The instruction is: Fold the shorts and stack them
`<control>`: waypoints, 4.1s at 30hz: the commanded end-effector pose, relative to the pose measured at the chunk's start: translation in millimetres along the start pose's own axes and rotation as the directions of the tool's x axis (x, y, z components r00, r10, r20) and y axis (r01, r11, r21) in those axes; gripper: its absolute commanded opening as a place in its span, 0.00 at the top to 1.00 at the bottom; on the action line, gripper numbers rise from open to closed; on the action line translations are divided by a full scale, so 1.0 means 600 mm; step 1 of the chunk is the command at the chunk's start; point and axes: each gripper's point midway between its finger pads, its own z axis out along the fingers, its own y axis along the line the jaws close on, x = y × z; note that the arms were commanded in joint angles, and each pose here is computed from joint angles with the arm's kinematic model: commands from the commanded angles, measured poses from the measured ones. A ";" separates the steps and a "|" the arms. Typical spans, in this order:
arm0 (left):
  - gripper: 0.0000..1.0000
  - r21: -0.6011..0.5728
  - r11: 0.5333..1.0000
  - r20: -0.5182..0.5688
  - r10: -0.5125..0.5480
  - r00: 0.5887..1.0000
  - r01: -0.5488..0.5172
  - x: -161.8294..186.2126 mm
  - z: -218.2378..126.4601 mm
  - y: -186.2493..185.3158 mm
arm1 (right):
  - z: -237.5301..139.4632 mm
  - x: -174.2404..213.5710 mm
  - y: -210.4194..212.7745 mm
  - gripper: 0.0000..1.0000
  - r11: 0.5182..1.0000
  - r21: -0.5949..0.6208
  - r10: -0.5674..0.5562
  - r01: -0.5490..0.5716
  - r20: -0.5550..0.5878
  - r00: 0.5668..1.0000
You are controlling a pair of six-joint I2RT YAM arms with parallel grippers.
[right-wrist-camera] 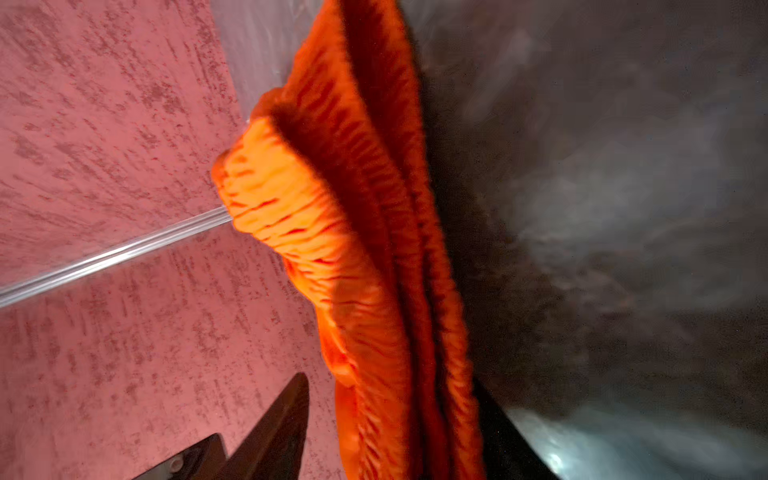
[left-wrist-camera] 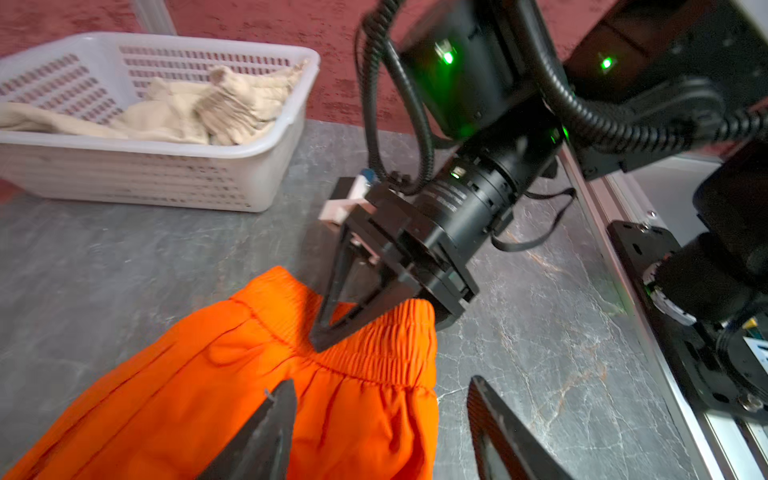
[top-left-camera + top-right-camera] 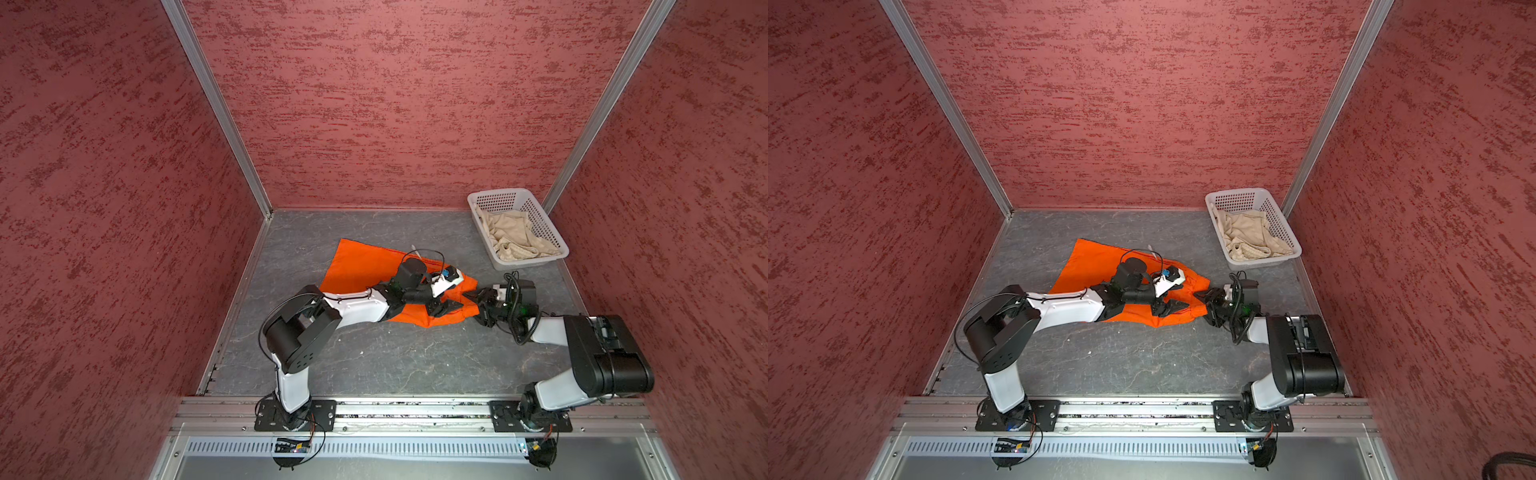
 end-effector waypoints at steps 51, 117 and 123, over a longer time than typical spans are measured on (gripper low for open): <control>0.77 -0.581 0.226 0.187 -0.898 0.399 0.782 0.321 -0.213 0.219 | 0.016 -0.054 0.430 0.87 0.361 0.623 -0.874 0.694 -0.034 0.485; 0.85 -0.537 0.211 0.191 -0.913 0.361 0.817 0.275 -0.161 0.383 | 0.228 0.123 0.001 0.89 0.759 0.283 -0.532 0.587 -0.251 0.809; 0.78 -0.509 0.216 0.215 -0.905 0.366 0.833 0.258 -0.176 0.397 | 0.235 0.149 0.021 0.86 0.790 0.229 -0.519 0.569 -0.245 0.819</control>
